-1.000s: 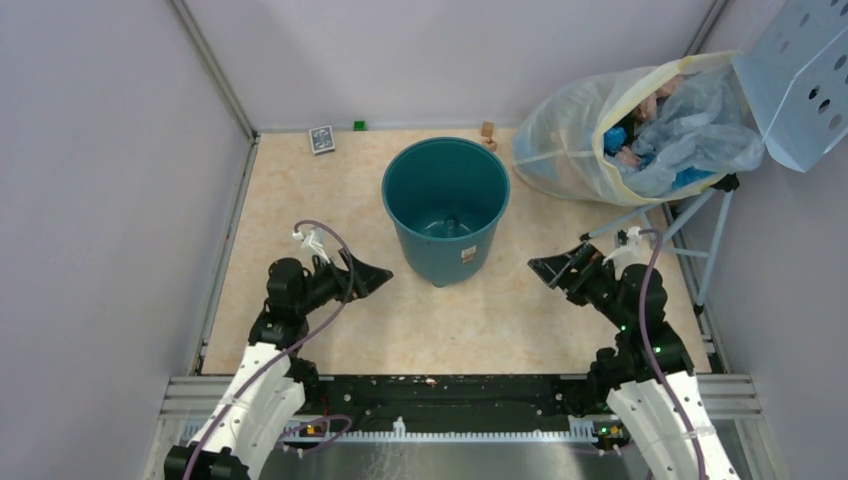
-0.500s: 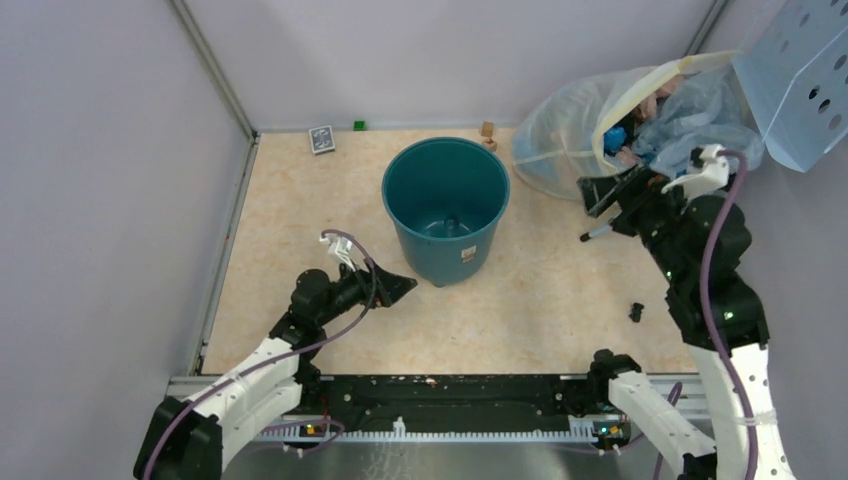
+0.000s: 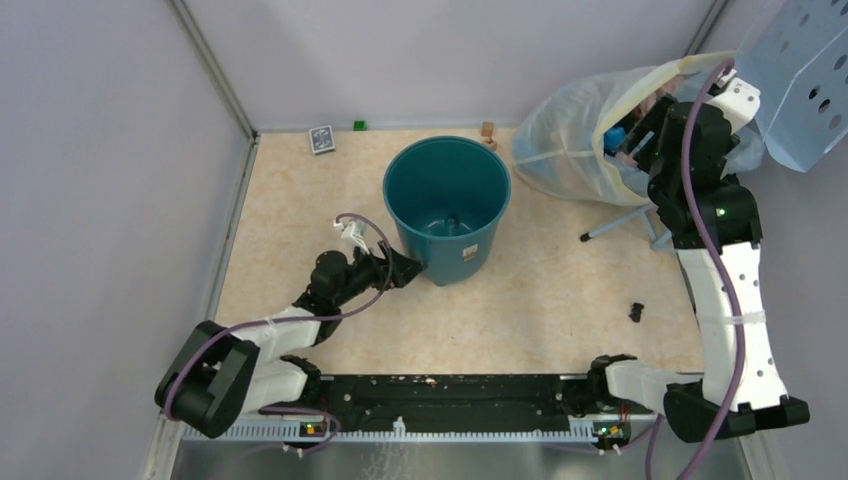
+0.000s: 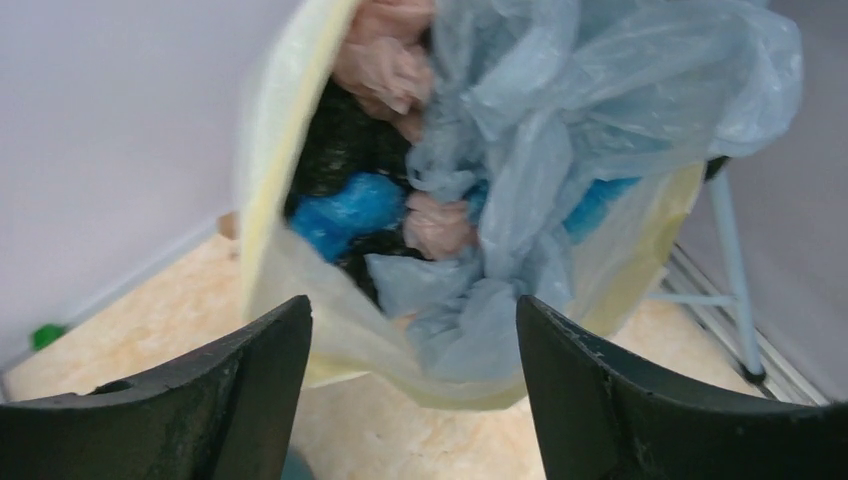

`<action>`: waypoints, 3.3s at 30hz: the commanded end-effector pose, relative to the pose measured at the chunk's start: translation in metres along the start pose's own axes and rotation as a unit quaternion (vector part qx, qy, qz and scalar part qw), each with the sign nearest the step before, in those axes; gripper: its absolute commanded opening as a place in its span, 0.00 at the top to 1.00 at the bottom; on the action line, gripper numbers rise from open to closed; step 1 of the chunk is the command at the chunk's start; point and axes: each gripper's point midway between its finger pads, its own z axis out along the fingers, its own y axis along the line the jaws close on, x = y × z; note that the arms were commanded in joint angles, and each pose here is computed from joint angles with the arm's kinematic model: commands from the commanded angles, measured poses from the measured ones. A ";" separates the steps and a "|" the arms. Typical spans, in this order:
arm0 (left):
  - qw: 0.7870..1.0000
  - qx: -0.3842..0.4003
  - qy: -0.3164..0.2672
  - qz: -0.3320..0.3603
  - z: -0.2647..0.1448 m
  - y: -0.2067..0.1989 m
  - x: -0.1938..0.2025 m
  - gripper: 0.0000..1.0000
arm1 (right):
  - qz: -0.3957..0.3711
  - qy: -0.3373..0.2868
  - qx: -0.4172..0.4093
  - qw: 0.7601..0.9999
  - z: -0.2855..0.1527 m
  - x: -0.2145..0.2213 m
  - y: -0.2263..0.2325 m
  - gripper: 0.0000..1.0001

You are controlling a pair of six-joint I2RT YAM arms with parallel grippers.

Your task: Put the trash bags into the trash bin

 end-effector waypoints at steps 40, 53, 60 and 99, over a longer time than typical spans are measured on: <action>0.992 0.088 0.087 0.012 0.051 -0.075 -0.049 0.01 | 0.049 -0.082 -0.259 0.961 -0.099 -0.084 0.045 1.00; 0.995 0.054 0.061 0.053 -0.027 -0.101 -0.055 0.01 | 0.141 0.154 -0.664 0.718 -0.205 0.018 0.128 1.00; 0.999 0.034 0.034 0.014 -0.048 -0.086 -0.040 0.01 | 0.159 0.268 -0.550 0.775 -0.164 0.153 0.093 0.98; 0.992 -0.080 0.041 0.092 0.073 -0.130 0.061 0.01 | 0.020 0.261 -0.266 0.928 -0.016 0.315 0.046 0.38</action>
